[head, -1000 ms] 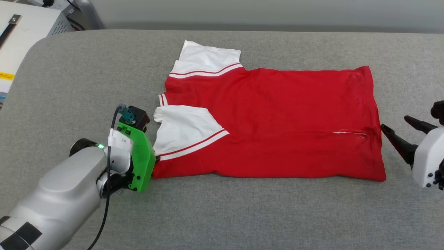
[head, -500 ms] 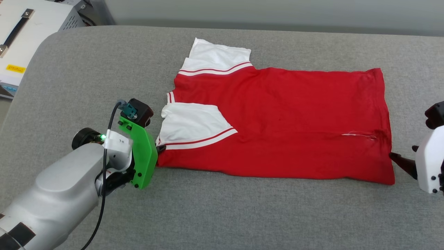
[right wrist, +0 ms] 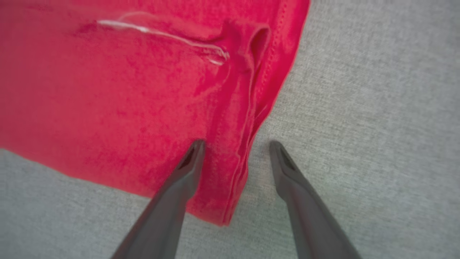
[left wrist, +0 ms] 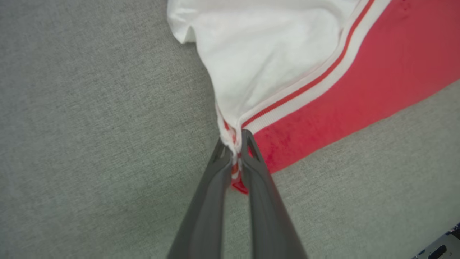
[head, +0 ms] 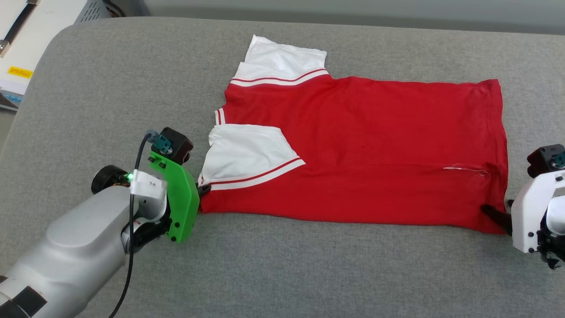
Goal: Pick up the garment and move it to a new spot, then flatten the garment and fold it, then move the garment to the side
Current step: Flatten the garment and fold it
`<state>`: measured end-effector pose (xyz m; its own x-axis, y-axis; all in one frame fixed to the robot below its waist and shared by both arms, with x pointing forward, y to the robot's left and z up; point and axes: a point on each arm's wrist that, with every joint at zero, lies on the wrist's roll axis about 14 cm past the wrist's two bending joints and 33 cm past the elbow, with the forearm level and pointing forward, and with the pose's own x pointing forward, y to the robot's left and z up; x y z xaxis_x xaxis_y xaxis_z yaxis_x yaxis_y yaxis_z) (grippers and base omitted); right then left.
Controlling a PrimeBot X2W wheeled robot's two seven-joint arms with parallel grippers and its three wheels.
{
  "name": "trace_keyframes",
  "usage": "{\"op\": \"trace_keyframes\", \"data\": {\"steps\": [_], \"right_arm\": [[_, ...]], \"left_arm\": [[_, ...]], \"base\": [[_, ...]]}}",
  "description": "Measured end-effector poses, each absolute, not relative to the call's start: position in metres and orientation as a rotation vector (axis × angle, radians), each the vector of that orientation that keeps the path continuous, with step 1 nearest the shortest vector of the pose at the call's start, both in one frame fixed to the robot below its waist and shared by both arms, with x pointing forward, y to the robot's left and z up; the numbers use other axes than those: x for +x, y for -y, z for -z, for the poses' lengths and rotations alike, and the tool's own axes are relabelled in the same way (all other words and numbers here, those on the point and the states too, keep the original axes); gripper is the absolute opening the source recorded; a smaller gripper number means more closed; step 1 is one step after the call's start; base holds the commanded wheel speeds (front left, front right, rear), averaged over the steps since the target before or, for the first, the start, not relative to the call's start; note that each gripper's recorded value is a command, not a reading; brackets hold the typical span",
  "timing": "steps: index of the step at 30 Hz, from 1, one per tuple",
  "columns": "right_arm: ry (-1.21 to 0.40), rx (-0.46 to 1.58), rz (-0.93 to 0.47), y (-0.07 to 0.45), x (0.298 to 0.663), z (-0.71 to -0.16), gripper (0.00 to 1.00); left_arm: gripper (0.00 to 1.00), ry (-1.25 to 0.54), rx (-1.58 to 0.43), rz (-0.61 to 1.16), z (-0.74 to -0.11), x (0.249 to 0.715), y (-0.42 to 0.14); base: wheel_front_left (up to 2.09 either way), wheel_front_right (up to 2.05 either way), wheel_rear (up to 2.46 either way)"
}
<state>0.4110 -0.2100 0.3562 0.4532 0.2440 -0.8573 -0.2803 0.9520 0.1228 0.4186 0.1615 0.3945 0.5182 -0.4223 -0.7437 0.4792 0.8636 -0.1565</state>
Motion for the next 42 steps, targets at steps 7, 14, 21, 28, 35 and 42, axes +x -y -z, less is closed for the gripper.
{"op": "trace_keyframes", "data": {"steps": [7, 14, 21, 28, 35, 42], "right_arm": [[-0.929, -0.021, -0.352, 0.203, 0.416, -0.380, 0.00], [-0.835, -0.021, -0.370, 0.210, 0.402, -0.409, 0.00], [-0.790, 0.004, -0.376, 0.215, 0.374, -0.423, 0.00], [-0.811, 0.038, -0.338, 0.227, 0.344, -0.419, 0.00], [-0.861, 0.091, -0.322, 0.221, 0.341, -0.405, 0.00], [-0.928, 0.127, -0.273, 0.219, 0.334, -0.371, 0.48]], "left_arm": [[0.00, -0.859, 0.046, 0.526, -0.399, 0.409, -0.163], [0.00, -0.785, 0.051, 0.541, -0.428, 0.406, -0.163], [0.00, -0.788, 0.060, 0.580, -0.434, 0.374, -0.160], [0.00, -0.853, 0.045, 0.594, -0.418, 0.339, -0.155], [0.00, -0.888, 0.048, 0.567, -0.403, 0.340, -0.158], [0.46, -0.948, -0.020, 0.503, -0.370, 0.339, -0.162]], "base": [[0.00, 0.00, 0.00], [0.00, 0.00, 0.00], [0.00, 0.00, 0.00], [0.00, 0.00, 0.00], [0.00, 0.00, 0.00], [0.00, 0.00, 0.00]]}}
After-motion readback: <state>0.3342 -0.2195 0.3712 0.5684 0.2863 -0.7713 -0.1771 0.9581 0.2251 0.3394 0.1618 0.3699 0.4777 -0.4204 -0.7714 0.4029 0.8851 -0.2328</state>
